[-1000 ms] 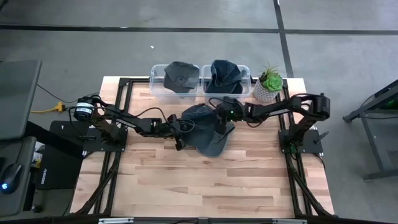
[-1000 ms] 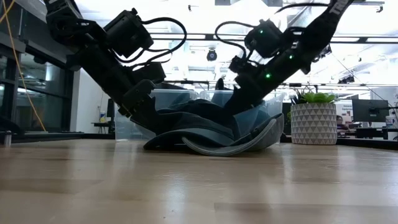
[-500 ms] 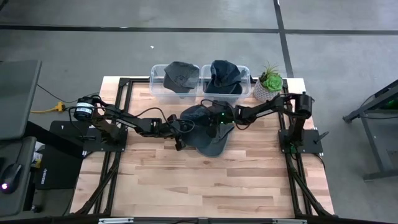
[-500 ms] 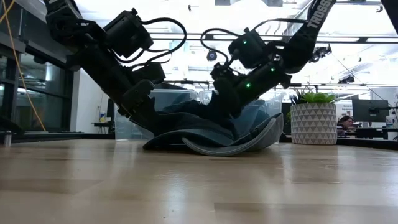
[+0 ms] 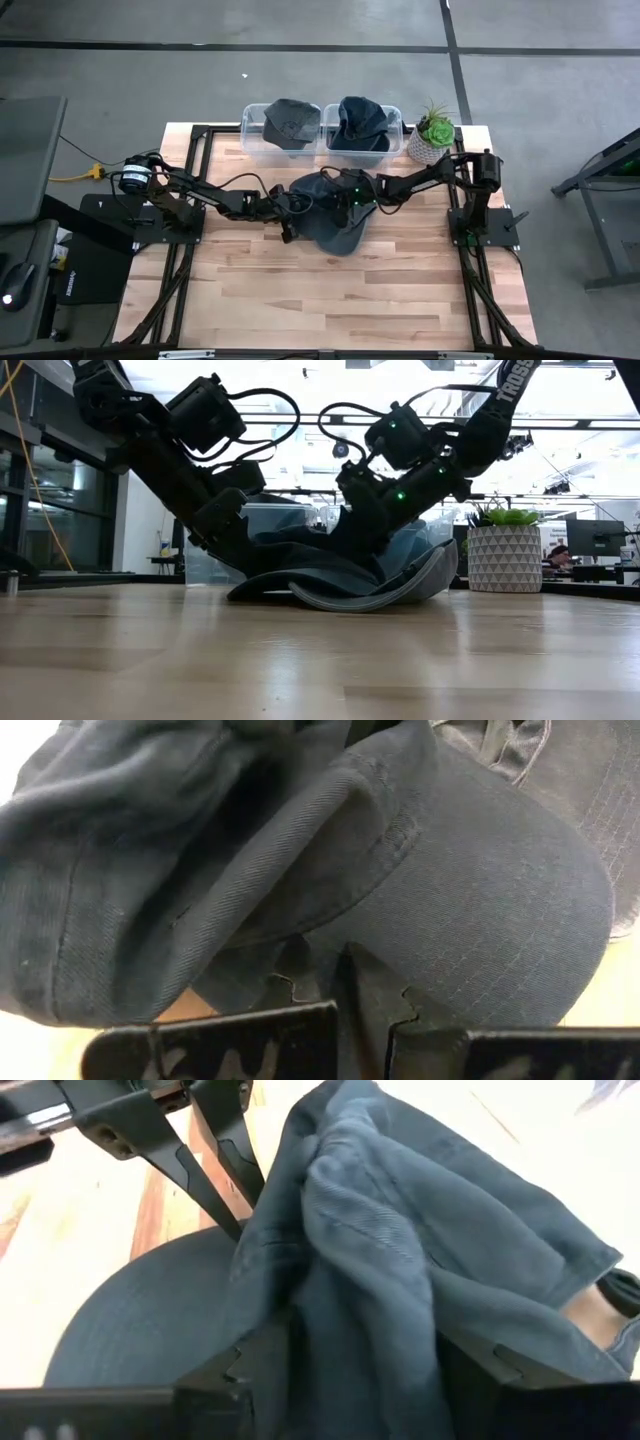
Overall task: Pick & Place hat
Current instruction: Put the blue cap into the right transparent bin
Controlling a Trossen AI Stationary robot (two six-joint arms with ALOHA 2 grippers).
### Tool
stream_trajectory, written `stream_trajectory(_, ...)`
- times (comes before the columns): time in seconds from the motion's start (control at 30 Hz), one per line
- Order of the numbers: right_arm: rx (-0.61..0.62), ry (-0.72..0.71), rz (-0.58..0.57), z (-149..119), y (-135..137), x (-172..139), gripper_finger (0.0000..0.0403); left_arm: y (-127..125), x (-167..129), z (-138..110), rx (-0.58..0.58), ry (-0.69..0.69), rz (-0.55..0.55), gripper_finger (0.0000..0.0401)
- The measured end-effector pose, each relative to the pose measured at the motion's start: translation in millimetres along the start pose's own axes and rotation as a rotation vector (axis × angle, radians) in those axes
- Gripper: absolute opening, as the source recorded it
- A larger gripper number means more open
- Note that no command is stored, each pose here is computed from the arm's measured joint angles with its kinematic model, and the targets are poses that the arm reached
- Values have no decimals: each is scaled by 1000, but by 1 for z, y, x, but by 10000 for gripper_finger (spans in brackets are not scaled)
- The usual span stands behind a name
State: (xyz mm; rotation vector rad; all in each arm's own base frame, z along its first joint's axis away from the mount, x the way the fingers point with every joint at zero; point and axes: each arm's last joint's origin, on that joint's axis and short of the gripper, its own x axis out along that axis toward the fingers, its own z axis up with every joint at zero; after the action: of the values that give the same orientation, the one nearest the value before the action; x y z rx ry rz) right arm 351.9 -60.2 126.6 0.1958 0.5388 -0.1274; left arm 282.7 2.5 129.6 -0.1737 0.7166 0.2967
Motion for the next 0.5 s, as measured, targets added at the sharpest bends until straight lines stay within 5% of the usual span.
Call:
stream_trajectory(0.3, 94, -3, 35, 3, 2, -3, 18, 0, 0, 0, 0, 0, -1, 0)
stream_trajectory(0.5, 118, -51, 57, 21, 8, -20, 4, 0, -2, 1, -1, -3, -4, 0)
